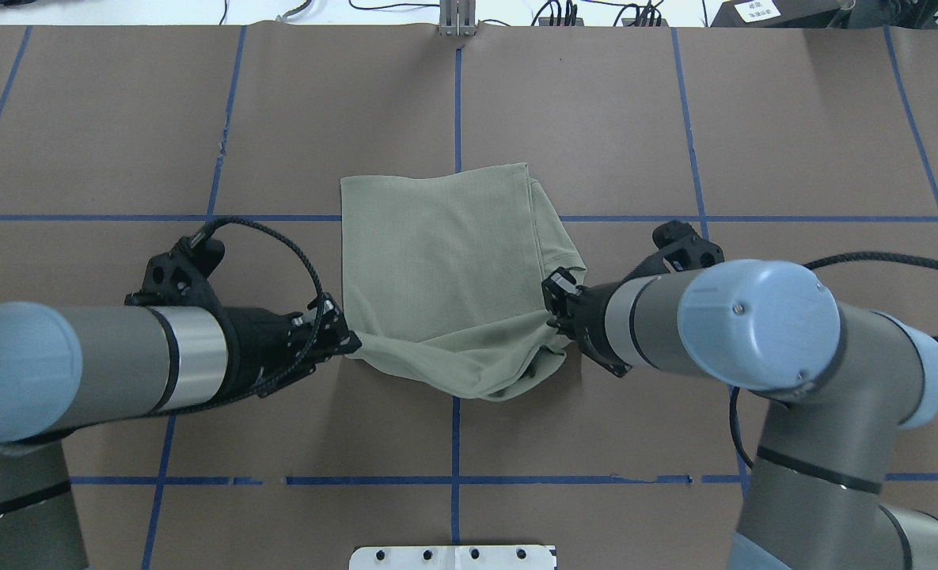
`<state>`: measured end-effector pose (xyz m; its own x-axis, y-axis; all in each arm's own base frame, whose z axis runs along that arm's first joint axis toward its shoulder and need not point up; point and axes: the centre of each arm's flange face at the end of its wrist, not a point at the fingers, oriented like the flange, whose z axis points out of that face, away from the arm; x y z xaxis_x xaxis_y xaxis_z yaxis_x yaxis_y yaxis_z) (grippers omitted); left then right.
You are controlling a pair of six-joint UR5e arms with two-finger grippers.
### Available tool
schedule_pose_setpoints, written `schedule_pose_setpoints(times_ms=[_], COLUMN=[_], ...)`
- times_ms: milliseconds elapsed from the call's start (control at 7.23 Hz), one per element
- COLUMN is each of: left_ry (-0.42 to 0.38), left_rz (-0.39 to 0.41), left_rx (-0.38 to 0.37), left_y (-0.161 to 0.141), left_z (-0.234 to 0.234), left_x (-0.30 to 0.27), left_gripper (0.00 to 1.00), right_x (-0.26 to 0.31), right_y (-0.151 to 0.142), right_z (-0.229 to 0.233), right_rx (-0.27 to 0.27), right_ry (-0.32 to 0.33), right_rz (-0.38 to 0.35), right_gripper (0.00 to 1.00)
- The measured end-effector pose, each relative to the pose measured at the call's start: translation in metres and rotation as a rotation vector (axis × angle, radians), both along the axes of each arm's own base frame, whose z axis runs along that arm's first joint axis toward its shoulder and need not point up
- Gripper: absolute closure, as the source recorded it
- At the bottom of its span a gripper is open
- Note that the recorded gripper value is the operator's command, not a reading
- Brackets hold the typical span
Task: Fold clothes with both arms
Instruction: 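Lift the near edge with both grippers and fold it away from the robot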
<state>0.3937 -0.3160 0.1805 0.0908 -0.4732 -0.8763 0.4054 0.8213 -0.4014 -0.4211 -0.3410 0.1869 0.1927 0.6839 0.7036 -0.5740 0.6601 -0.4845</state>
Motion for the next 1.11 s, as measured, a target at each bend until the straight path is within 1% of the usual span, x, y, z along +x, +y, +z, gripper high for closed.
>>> schedule_pose_setpoints(times_ms=[277,554,830,969,1107], left_ry=[-0.106,-0.182,-0.195,-0.200,-0.219], left_rz=[-0.064,-0.102,-0.130,-0.144,-0.157], left_rx=[0.073,0.103,0.117,0.124,0.135], left_y=[-0.070,-0.120,-0.156,-0.173,-0.198], left_z=[0.017,0.034,0.055,0.066,0.080], left_x=[0.003,0.011,0.024,0.030,0.043], left_gripper=[1.00,1.00,1.00,0.96,0.36], right_x=[-0.017,-0.042,-0.066,-0.076,-0.087], right_y=[-0.069,-0.126,-0.174,-0.190,-0.206], right_z=[-0.001,0.012,0.022,0.023,0.032], right_rx=[0.027,0.030,0.013,0.011,0.033], right_ry=[0.056,0.058,0.065,0.083,0.110], right_rz=[0.038,0.061,0.073,0.067,0.037], right_gripper=[1.00,1.00,1.00,1.00,0.01])
